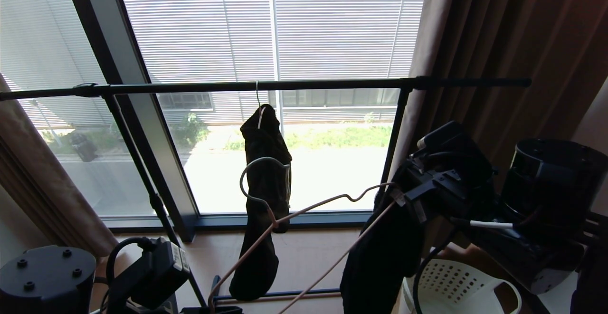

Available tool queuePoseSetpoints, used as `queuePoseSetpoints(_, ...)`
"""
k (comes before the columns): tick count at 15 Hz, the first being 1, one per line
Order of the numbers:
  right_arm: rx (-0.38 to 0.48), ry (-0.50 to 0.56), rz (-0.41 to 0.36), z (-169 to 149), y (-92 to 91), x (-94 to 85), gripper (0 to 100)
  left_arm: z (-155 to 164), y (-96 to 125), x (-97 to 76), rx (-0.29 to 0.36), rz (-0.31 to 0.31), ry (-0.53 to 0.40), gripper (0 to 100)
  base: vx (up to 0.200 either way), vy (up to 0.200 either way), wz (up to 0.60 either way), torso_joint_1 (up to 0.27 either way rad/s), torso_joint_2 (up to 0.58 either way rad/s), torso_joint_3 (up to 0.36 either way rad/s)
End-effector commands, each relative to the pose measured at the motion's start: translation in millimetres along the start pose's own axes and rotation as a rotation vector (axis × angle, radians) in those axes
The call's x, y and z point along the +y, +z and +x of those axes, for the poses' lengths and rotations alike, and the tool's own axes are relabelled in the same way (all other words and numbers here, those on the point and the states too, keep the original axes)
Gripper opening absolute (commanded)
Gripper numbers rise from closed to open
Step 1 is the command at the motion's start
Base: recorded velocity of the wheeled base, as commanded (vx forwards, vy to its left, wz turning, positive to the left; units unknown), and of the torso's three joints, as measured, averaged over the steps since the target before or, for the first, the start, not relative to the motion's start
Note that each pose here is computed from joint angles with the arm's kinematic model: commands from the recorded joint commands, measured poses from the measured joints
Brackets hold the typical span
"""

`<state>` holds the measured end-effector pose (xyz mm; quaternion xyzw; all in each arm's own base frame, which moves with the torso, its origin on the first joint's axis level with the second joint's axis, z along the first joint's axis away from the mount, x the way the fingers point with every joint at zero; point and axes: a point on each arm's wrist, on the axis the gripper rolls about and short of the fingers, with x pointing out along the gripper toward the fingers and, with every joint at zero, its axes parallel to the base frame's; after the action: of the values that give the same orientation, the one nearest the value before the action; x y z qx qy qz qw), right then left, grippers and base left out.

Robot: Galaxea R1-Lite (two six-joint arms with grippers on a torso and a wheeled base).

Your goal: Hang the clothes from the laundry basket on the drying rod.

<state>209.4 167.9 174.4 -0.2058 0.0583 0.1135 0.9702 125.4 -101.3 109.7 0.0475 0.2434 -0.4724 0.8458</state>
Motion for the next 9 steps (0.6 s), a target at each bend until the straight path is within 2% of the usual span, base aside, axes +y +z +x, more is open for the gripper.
queuePoseSetpoints(1, 0.006, 0.019, -0.010, 2, -1.9, 7.1, 0, 1, -1, 0.0, 0.004, -0.001, -0.002, 0, 0.000, 0.000, 0.00, 0.000, 0.00, 0.000)
queuePoseSetpoints(2, -0.019, 0.027, -0.003, 0, 0.3, 11.3, 0, 1, -1, 0.1, 0.005, -0.002, -0.002, 0, 0.000, 0.000, 0.00, 0.000, 0.00, 0.000)
queuePoseSetpoints(9, -0.053, 0.077, -0.014, -14, 5.0, 34.4, 0, 3, -1, 0.9, 0.015, -0.006, -0.002, 0, 0.000, 0.000, 0.00, 0.000, 0.00, 0.000)
